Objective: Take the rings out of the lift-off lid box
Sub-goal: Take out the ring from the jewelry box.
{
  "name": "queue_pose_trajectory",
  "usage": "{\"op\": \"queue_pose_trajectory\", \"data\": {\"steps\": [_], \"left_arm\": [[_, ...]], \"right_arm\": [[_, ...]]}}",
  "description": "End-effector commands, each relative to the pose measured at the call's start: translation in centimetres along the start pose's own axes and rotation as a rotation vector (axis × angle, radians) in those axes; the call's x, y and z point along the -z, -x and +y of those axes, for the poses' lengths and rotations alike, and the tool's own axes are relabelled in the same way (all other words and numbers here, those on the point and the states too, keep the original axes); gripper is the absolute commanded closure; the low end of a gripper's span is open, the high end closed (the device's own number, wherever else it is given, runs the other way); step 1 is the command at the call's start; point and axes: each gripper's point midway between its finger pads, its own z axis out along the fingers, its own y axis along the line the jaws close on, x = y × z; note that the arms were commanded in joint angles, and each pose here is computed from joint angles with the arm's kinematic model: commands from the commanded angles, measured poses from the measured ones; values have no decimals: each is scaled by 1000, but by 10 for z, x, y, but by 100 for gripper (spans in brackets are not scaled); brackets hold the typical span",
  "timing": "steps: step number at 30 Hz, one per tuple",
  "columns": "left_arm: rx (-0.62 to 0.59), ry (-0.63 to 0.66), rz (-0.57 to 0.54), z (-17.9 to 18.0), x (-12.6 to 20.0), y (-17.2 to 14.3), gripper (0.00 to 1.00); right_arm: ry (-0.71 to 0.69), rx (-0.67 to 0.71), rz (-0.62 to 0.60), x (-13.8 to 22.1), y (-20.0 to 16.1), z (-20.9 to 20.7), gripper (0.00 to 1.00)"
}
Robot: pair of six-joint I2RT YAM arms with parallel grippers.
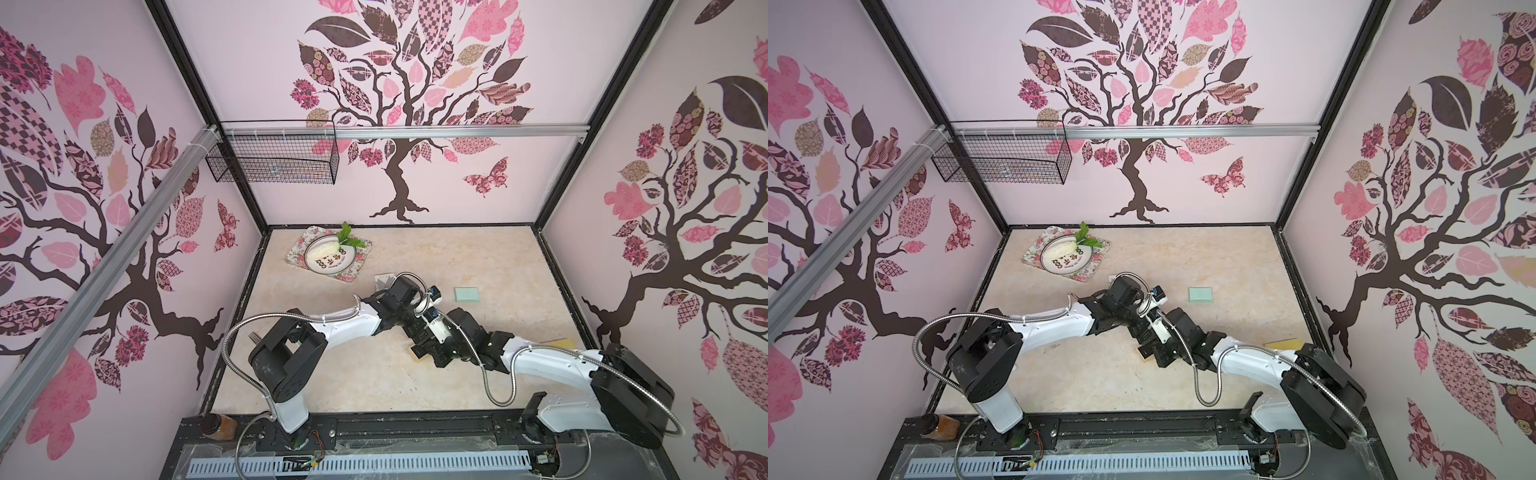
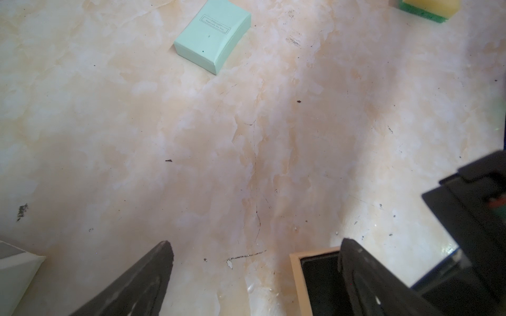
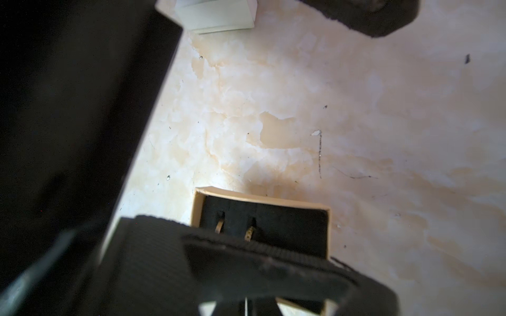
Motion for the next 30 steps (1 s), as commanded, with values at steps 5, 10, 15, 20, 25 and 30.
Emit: {"op": "queue_pose_trajectory", "data": {"steps": [5, 10, 15, 20, 25, 30], "left_arm": [[41, 29, 26, 10, 9, -19, 2], [51, 34, 58, 12, 7, -32, 2], [57, 19, 81, 10, 3, -41, 2], [61, 3, 100, 7, -1, -47, 3], [64, -3, 126, 6, -3, -55, 3], [63, -15, 150, 3, -3, -62, 3]], "right_arm": [[-26, 23, -16, 4, 8, 0, 100], [-27, 22, -15, 3, 8, -1, 100], [-24, 23, -12, 2, 8, 0, 100], [-29, 24, -5, 1, 7, -1, 100], [-39, 24, -1, 0, 6, -3, 100], [-43, 22, 5, -3, 5, -5, 100]]}}
